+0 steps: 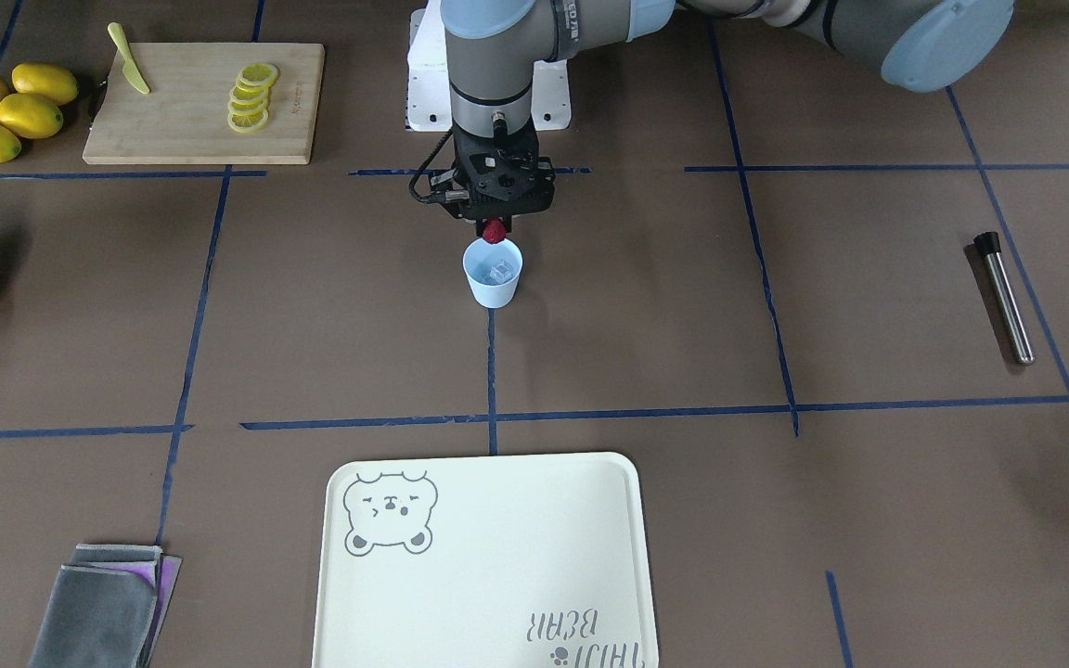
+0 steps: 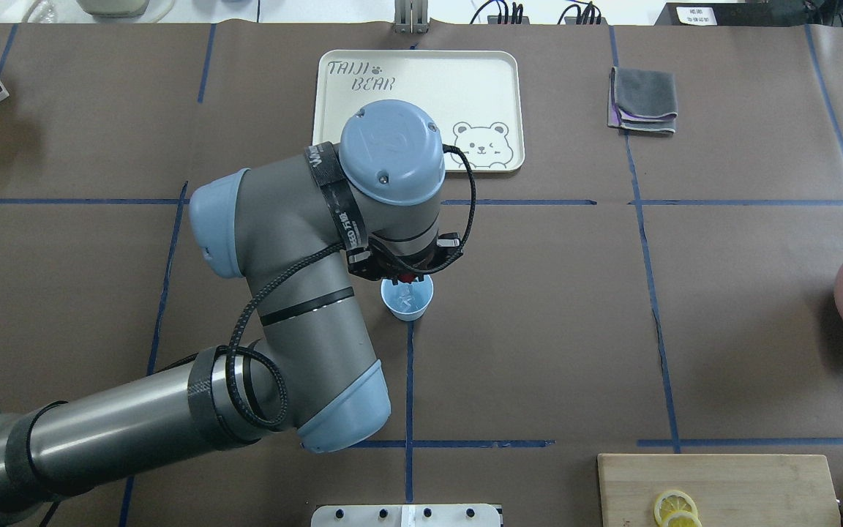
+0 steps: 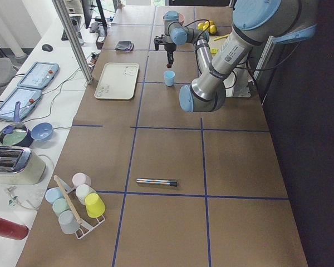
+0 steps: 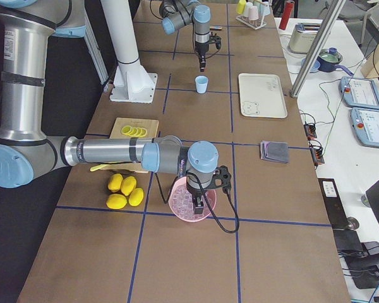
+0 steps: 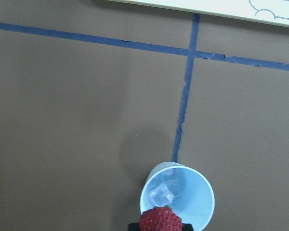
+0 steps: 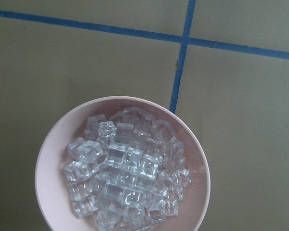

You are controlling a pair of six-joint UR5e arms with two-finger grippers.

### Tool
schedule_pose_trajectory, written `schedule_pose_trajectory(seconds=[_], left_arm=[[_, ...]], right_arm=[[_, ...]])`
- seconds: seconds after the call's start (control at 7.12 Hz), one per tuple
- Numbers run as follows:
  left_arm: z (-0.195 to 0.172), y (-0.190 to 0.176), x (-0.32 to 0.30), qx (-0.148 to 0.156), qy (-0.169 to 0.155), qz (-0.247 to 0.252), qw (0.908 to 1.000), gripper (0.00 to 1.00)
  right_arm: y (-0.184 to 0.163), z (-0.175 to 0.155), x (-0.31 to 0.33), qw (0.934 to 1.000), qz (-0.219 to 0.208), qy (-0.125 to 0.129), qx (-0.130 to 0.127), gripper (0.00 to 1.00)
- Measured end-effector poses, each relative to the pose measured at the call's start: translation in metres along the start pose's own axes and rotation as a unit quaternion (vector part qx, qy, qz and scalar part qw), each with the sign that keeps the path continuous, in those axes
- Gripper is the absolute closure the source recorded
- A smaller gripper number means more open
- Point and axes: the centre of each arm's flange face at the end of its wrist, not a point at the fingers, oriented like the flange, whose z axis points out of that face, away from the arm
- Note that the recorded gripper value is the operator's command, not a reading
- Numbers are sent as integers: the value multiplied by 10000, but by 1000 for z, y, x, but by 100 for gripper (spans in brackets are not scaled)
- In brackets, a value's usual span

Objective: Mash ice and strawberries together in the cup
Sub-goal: 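Carry the strawberry with the left gripper over the light-blue cup, then open the left gripper to drop the strawberry into the cup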

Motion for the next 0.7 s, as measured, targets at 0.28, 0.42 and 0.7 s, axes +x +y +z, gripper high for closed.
schedule_pose_trajectory(seconds=[0.28, 0.42, 0.7], left_arm=[[4, 6, 5, 29, 17, -13, 10000, 0], [4, 7, 5, 37, 24, -8, 10000, 0], [3, 8, 5, 42, 42, 25, 10000, 0]], right_arm=[[0, 0, 0, 10000, 2, 0, -2, 0], [0, 0, 0, 10000, 2, 0, -1, 0], [0, 0, 0, 10000, 0, 0, 0, 0]])
